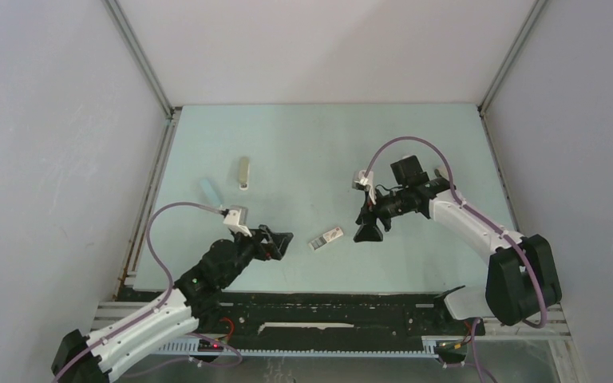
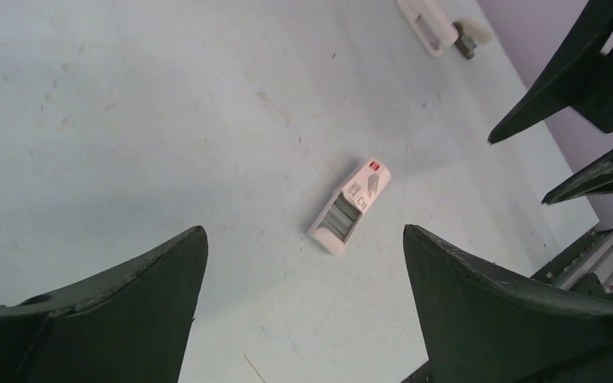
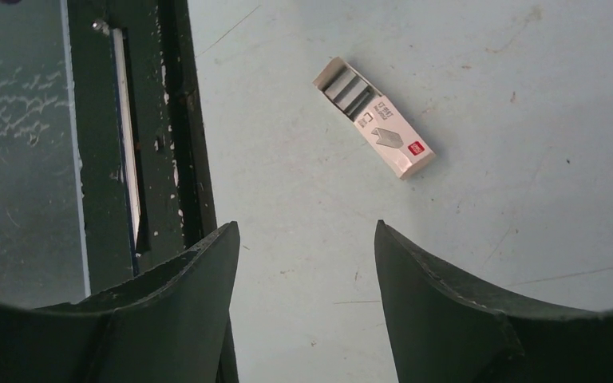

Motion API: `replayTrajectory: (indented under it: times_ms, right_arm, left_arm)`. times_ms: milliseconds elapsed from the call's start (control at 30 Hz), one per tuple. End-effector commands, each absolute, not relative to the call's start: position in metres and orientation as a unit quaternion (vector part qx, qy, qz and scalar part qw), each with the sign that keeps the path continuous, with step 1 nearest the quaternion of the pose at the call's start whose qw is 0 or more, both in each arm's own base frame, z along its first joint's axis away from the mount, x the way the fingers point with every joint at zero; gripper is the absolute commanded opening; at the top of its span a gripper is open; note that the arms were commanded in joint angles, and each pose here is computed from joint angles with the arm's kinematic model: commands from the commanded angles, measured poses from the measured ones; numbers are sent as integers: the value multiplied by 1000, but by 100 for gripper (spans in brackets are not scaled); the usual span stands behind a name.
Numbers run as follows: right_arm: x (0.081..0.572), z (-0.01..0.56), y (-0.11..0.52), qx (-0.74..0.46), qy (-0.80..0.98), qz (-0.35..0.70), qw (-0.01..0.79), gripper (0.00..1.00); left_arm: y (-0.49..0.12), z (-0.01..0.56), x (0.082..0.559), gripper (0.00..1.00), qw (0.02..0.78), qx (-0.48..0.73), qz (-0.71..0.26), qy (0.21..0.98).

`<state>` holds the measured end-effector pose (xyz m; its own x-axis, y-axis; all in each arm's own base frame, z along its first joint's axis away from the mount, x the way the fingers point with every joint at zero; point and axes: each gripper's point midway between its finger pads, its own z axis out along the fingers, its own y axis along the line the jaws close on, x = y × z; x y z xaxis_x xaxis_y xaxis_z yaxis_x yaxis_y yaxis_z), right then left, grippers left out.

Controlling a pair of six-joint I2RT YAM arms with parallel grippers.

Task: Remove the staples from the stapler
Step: Close the staple box at the center of the board.

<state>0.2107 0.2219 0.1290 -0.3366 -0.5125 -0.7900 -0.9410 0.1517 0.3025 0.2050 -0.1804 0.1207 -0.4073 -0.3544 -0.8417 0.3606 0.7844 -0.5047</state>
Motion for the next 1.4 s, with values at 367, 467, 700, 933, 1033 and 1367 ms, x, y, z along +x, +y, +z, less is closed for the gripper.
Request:
replayTrajectory:
  times_ms: [367, 467, 700, 933, 1033, 1367]
  right_arm:
    - [247, 118, 220, -401, 793, 371, 268, 70]
    - [249, 113, 219, -394, 801, 365, 264, 70]
    - [262, 101, 215, -359, 830, 339, 260, 64]
    - [265, 92, 217, -346, 846, 317, 254, 55]
    - [267, 87, 218, -340, 853, 307, 252, 50]
    - [271, 68, 222, -333, 873, 264, 238, 31]
  left_arm:
    - [-189, 89, 199, 93, 449, -71, -347, 820]
    - [-189, 82, 197, 91, 440, -73, -346, 826]
    - [-189, 70, 193, 78, 419, -76, -338, 839]
    - [-196, 56, 188, 63, 382, -62, -327, 862]
    - [-199, 51, 187, 56, 367, -54, -321, 872]
    - [-213, 31, 186, 32, 309, -28, -294, 904]
